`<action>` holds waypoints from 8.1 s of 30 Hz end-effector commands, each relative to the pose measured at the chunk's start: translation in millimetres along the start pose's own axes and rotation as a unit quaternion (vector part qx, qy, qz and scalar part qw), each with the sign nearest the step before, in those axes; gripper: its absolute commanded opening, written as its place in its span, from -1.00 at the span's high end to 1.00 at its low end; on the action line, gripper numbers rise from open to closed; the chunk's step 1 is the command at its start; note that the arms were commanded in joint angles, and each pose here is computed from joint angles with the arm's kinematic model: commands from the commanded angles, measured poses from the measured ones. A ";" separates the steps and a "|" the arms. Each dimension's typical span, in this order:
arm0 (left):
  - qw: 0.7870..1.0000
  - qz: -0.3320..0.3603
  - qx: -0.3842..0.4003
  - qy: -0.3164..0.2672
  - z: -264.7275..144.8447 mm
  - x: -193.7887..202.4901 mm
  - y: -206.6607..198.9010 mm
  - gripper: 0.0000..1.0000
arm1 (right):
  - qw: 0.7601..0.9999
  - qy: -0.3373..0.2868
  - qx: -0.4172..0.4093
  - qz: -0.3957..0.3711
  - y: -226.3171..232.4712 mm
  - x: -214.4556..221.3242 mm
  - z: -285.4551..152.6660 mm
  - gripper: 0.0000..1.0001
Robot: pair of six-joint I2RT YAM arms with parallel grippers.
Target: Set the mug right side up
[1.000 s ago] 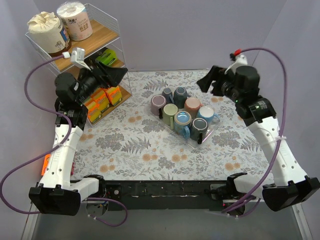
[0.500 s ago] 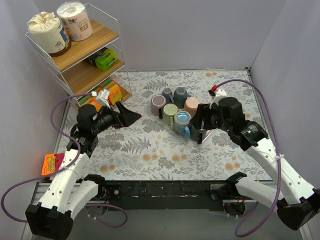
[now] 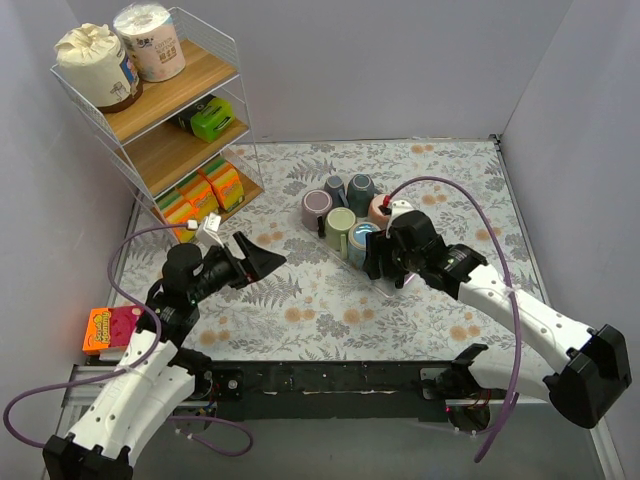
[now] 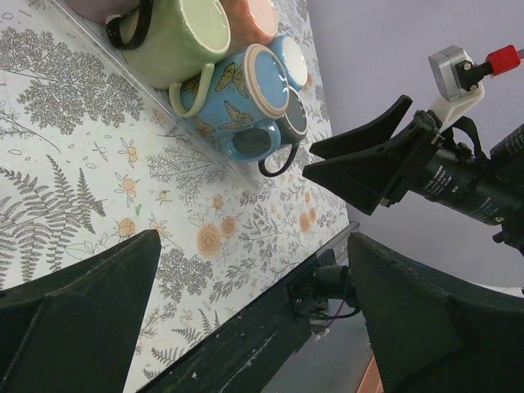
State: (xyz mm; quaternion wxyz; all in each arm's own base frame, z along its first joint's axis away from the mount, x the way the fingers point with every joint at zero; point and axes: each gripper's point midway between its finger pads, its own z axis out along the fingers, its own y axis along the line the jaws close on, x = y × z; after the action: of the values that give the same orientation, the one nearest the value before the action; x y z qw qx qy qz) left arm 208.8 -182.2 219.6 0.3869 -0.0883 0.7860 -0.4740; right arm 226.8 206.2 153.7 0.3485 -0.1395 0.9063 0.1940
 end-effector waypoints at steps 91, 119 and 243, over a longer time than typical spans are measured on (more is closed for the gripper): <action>0.958 0.011 0.287 0.018 15.9 -52.0 -138.5 -0.96 | 0.898 -0.250 -0.309 0.189 151.6 -221.4 -86.1 0.97; 0.974 -0.053 0.213 -0.053 35.6 -57.7 -102.6 -0.96 | 0.827 -0.261 -0.439 0.233 179.4 -231.3 -106.1 0.97; 0.814 0.010 -0.537 -0.223 -34.2 -61.8 202.8 0.92 | 0.940 -0.091 -0.149 0.292 17.6 -96.5 -50.2 -0.45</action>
State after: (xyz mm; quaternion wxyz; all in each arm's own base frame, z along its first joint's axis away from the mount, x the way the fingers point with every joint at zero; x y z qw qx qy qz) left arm 259.0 -26.6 77.6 0.4085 -0.3306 0.8486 0.0600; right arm 263.2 214.4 251.9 0.3189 0.1061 0.8379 0.4301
